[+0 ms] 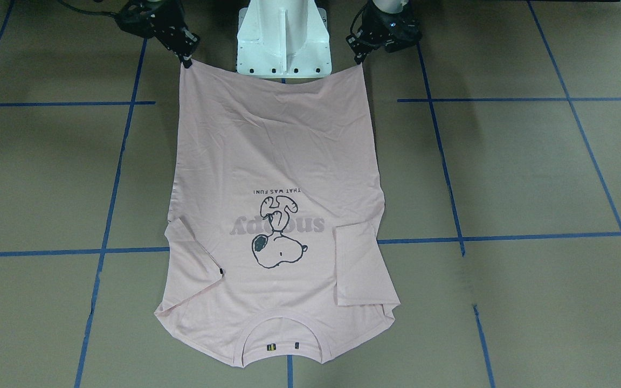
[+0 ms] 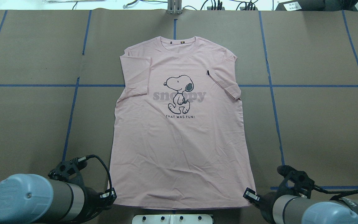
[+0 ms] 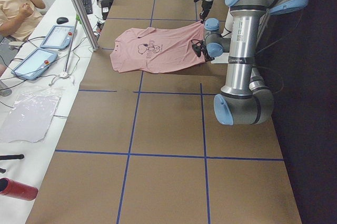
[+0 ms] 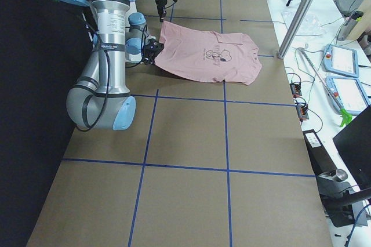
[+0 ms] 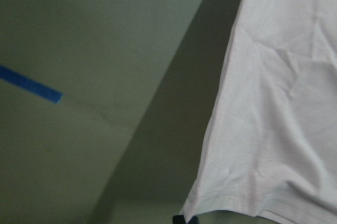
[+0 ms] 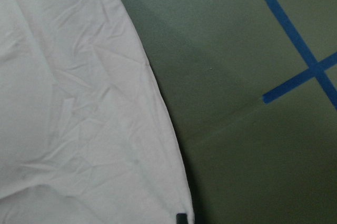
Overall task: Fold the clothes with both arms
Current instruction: 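Grasp both hem corners with the left and right grippers, then lift the hem with both grippers and fold it toward the collar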
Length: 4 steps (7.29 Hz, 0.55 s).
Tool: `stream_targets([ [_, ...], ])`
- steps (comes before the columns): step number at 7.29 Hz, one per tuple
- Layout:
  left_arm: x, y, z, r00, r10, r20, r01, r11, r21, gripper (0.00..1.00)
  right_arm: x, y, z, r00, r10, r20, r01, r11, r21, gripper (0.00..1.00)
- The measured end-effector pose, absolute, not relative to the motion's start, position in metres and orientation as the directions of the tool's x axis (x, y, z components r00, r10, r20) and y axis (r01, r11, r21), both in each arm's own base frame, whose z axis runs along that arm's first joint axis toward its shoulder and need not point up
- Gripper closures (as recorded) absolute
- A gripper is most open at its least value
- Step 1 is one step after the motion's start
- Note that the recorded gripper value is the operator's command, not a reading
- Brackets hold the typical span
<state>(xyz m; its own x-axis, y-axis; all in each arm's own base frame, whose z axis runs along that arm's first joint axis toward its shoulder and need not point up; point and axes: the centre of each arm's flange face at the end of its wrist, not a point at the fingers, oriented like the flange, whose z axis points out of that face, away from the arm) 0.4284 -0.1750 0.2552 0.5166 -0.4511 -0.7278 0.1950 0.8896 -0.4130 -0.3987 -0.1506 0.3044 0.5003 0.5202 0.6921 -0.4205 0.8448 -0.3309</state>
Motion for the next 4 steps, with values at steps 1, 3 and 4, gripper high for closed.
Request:
stream_targets([
  [1, 0.411, -0.17, 0.239, 0.512, -0.447, -0.734, 0.185, 0.891, -0.414, 1.0, -0.384, -0.157, 0.298, 0.481, 0.529, 0.699, -0.431, 0.837, -0.337, 1.0],
  [3, 0.4, -0.211, 0.222, 0.484, -0.387, -0.785, 0.21, 0.922, -0.325, 1.0, -0.372, -0.203, 0.288, 0.411, 0.559, 0.721, -0.509, 0.796, -0.327, 1.0],
  [4, 0.412, -0.256, 0.215, 0.476, -0.352, -0.806, 0.253, 0.933, -0.258, 1.0, -0.38, -0.244, 0.282, 0.381, 0.547, 0.745, -0.552, 0.781, -0.291, 1.0],
])
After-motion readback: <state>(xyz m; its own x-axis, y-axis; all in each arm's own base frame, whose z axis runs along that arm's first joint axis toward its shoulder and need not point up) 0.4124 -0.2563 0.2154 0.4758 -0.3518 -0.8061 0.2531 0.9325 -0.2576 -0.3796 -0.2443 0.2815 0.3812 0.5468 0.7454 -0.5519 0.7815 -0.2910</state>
